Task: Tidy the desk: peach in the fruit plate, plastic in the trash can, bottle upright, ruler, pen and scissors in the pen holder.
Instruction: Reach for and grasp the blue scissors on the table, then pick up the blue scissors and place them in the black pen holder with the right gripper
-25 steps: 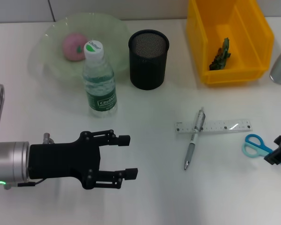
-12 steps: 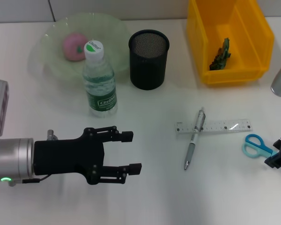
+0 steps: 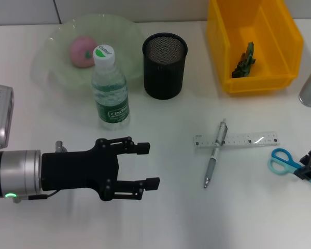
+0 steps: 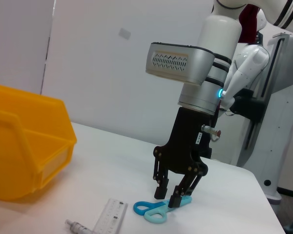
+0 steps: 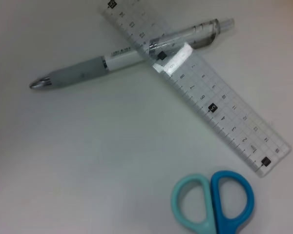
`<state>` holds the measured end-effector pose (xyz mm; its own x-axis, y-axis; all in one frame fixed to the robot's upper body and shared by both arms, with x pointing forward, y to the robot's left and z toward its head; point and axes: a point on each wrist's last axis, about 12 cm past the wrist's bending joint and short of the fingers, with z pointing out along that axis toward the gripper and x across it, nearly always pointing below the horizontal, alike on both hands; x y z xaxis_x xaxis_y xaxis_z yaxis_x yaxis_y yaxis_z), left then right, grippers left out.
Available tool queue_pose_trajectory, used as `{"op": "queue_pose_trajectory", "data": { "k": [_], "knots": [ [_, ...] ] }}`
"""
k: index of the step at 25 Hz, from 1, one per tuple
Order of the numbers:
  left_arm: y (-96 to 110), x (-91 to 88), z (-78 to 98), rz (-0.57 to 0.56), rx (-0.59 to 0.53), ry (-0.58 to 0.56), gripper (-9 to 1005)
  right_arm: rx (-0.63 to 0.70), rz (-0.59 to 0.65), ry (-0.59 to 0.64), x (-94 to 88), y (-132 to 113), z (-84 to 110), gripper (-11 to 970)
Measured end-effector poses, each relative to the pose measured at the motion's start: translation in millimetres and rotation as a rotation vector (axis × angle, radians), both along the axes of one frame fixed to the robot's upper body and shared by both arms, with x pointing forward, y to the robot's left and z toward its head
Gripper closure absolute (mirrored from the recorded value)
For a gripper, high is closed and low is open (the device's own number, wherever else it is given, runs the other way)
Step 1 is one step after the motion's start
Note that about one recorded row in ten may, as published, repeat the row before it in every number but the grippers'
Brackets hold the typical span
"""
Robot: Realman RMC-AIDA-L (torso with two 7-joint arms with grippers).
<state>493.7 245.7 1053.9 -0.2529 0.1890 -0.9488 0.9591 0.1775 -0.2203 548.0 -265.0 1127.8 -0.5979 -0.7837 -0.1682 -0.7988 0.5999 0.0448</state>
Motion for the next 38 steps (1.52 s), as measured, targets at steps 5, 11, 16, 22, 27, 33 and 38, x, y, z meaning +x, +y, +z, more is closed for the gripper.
{"op": "queue_pose_trajectory", "data": {
  "k": [5,11,16,22,27,33,38],
  "knots": [
    [-1,0.2,0.2,-0.001,-0.001,-0.001,190,0.000,0.006,-0.002,0.2,0,0.1,658],
    [-2,2.0,1.3,-0.005,0.000,-0.006,190,-0.008,0.022,0.012,-0.9,3,-3.3,663],
    [-4,2.5,1.4,-0.011,0.000,-0.005,190,-0.011,0.025,0.015,-0.4,3,-5.2,680],
    [-5,2.3,1.3,-0.011,-0.002,-0.005,190,-0.014,0.025,0.009,0.4,3,-6.1,701],
    [-3,3.1,2.2,-0.009,-0.001,-0.008,191,0.012,0.025,-0.019,0.5,3,1.3,721],
    [-2,3.6,3.3,-0.007,-0.006,-0.011,191,0.212,-0.007,-0.145,-1.4,-16,45.3,743],
    [-1,4.2,4.1,0.000,-0.012,-0.015,190,0.385,-0.026,-0.280,-1.4,-27,68.8,743]
  ]
}}
